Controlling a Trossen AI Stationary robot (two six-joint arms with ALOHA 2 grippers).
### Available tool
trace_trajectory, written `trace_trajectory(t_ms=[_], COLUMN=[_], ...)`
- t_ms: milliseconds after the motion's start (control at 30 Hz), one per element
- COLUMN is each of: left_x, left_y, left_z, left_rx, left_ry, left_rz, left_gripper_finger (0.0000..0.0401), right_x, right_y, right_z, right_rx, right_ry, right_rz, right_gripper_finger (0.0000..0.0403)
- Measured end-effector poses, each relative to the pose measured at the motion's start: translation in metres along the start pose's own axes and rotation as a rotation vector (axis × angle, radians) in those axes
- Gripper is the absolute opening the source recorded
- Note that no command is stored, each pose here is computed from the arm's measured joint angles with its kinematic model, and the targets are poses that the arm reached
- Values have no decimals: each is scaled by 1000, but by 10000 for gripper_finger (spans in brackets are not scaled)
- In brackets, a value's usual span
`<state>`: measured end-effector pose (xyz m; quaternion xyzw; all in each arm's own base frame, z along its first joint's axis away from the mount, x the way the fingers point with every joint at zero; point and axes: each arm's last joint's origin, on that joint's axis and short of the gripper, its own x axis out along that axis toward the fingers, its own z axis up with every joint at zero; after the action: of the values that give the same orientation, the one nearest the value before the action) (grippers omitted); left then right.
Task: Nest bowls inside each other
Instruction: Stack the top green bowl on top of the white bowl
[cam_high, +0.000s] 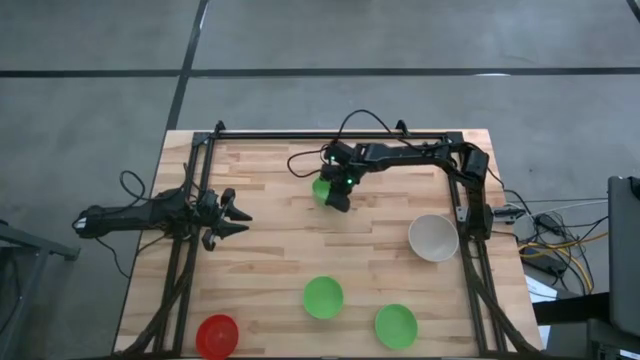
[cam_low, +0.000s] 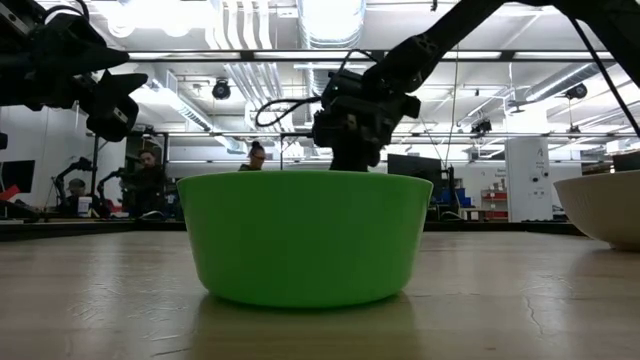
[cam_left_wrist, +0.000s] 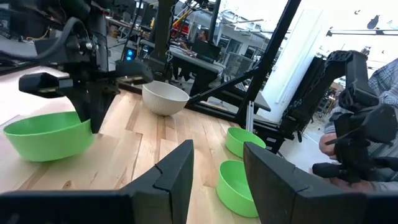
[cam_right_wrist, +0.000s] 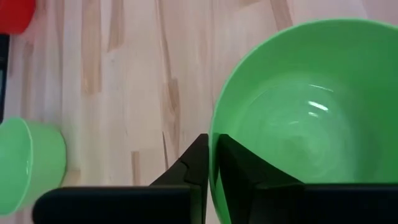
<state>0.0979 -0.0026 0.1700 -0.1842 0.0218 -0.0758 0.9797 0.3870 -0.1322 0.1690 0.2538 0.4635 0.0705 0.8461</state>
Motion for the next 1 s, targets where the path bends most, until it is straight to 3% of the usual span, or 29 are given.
trace_trajectory(t_ms=[733, 1000], left_x=[0, 0], left_y=[0, 0], left_z=[0, 0], left_rx=[0, 0], left_ry=[0, 0], left_rz=[0, 0], left_gripper_finger=[145, 145], right_x=[-40, -38], right_y=[22, 22], right_z=[21, 19], right_rx=[-52, -39], right_ry=[-78, -68], right_rz=[-39, -39], right_gripper_finger=[26, 27])
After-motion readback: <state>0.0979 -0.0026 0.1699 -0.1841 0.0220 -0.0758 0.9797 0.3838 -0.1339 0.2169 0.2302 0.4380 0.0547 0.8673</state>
